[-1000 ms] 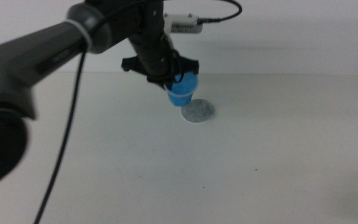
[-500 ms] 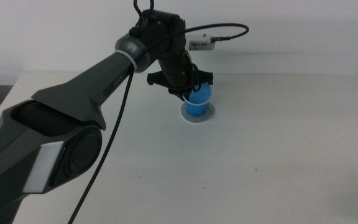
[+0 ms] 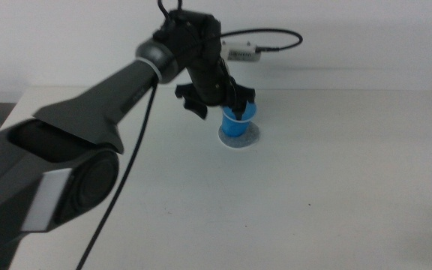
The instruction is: Place an empty cup on a cup mat.
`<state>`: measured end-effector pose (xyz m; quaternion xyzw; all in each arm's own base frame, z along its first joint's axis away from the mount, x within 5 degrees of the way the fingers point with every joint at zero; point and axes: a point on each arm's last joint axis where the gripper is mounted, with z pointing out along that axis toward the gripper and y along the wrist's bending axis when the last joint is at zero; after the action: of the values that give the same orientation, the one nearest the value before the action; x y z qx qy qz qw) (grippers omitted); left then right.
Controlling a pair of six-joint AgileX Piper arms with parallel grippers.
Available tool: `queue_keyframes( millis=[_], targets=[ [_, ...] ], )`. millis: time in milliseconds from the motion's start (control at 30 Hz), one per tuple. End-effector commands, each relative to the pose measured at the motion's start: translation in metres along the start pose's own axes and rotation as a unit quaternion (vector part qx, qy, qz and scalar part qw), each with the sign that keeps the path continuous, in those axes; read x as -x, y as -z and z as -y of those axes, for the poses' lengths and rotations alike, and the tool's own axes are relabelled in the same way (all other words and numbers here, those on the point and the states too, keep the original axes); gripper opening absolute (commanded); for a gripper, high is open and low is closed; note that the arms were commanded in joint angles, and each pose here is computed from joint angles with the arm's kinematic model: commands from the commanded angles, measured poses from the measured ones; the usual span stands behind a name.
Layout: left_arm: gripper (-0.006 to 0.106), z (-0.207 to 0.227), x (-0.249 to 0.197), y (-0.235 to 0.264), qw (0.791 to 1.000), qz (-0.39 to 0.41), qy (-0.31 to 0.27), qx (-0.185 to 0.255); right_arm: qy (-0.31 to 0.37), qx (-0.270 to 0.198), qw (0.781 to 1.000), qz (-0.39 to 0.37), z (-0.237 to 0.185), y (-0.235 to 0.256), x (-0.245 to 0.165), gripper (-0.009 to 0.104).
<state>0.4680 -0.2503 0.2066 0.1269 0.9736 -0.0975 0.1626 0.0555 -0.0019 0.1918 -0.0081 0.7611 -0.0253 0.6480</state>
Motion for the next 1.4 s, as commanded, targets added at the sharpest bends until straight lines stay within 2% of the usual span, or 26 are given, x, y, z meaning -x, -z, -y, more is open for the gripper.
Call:
queue_keyframes(
  millis=[0,133,300,367,533,600,700,833,967,1100,1167,1267,1367],
  targets=[
    [0.094,-0.006,0.011,0.044,0.999,0.044,-0.012,0.001,0.005,-0.001,1.000,0.004,0.000,0.000,0.000,0.093],
    [0.094,-0.007,0.013,0.101,0.995,0.097,-0.024,0.026,0.005,-0.001,1.000,0.004,0.000,0.000,0.000,0.093],
    [0.094,-0.003,-0.017,0.167,0.991,0.111,-0.045,0.066,0.005,-0.001,1.000,0.004,0.000,0.000,0.000,0.093],
    [0.094,-0.005,-0.041,0.177,0.992,0.097,-0.050,0.068,0.005,-0.001,1.000,0.004,0.000,0.000,0.000,0.093],
    [0.094,-0.016,-0.111,0.212,0.985,0.153,-0.067,0.036,0.005,-0.001,1.000,0.004,0.000,0.000,0.000,0.093],
    [0.094,-0.026,-0.152,0.227,0.987,0.155,-0.031,0.030,0.005,-0.001,1.000,0.004,0.000,0.000,0.000,0.093],
    [0.094,-0.041,-0.201,0.247,0.978,0.196,-0.049,0.042,0.005,-0.001,1.000,0.004,0.000,0.000,0.000,0.093],
    [0.094,-0.055,-0.252,0.245,0.960,0.271,-0.067,0.035,0.005,-0.001,1.000,0.004,0.000,0.000,0.000,0.093],
    [0.094,-0.067,-0.300,0.242,0.944,0.327,-0.040,0.012,0.005,-0.001,1.000,0.004,0.000,0.000,0.000,0.093],
    [0.094,-0.083,-0.337,0.227,0.930,0.366,-0.027,0.023,0.005,-0.001,1.000,0.004,0.000,0.000,0.000,0.093],
    [0.094,-0.092,-0.350,0.220,0.915,0.403,0.001,0.019,0.005,-0.001,1.000,0.004,0.000,0.000,0.000,0.093],
    [0.094,-0.103,-0.371,0.211,0.884,0.465,-0.003,0.044,0.005,-0.001,1.000,0.004,0.000,0.000,0.000,0.093],
    [0.094,-0.110,-0.394,0.198,0.874,0.482,0.032,0.058,0.005,-0.001,1.000,0.004,0.000,0.000,0.000,0.093]
  ],
)
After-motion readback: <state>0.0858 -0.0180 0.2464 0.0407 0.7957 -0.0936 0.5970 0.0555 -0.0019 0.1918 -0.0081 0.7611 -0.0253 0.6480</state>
